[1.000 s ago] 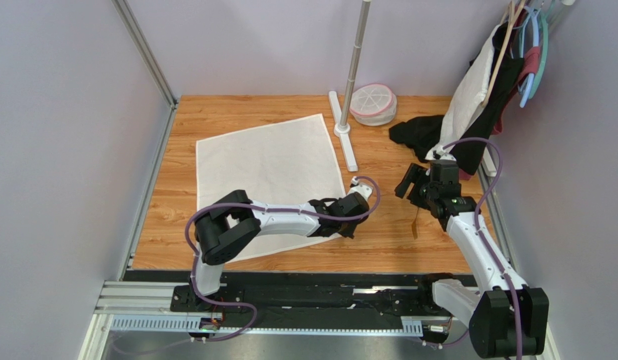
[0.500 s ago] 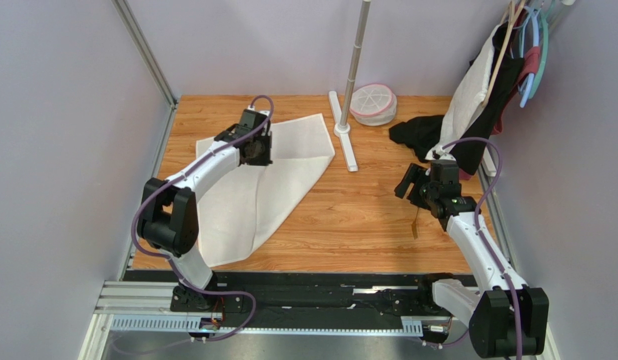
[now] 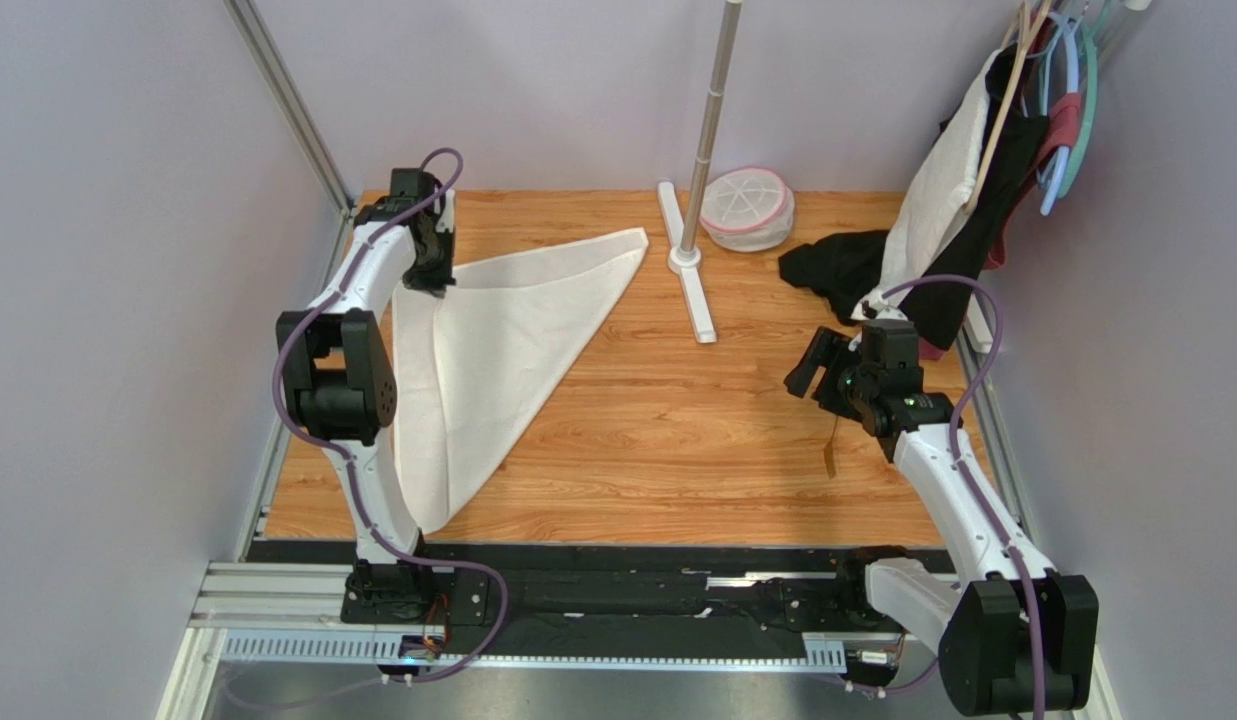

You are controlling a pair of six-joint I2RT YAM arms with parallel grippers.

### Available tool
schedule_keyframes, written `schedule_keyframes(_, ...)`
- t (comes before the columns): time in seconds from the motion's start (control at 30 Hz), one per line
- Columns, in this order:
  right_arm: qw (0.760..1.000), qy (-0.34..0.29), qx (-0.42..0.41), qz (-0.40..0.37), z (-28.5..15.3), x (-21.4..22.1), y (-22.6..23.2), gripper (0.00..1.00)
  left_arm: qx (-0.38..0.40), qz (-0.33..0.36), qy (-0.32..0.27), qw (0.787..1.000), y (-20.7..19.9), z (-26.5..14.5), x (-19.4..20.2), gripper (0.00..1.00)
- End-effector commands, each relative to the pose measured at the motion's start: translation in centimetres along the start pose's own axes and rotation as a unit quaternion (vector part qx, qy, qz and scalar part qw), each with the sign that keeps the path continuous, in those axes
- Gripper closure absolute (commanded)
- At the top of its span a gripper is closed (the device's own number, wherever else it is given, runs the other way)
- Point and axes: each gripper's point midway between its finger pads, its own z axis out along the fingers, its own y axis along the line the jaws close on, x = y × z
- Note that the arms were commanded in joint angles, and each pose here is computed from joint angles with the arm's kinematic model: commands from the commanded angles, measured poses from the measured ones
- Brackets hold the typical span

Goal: Fold the napkin, place the utensils inside, and roll it up
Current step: Fold the napkin

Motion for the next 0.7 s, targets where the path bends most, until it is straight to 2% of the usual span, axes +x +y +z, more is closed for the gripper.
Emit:
schedule_keyframes(0.0,1.0,-0.017,-0.016,-0.006,-0.2,-0.9,0.6,0.23,-0.01,0.043,0.03,0.999,2.2,0.6,-0.2,1.0)
schedule_keyframes(0.27,1.0,-0.017,-0.021,-0.006,-0.2,-0.9,0.8,0.23,-0.032,0.051,0.03,0.998,5.1,2.2,-1.1,1.0)
schedule_keyframes(0.47,1.0,-0.016,-0.018,-0.005,0.0,-1.0,0.7,0.23,-0.02,0.024,-0.004,0.999,6.6,2.0,-2.7,1.0)
schedule_keyframes(0.67,1.0,-0.013,-0.017,-0.006,0.2,-1.0,0.7,0.23,-0.018,0.01,-0.004,1.0,8.2,2.9,-3.2,1.0)
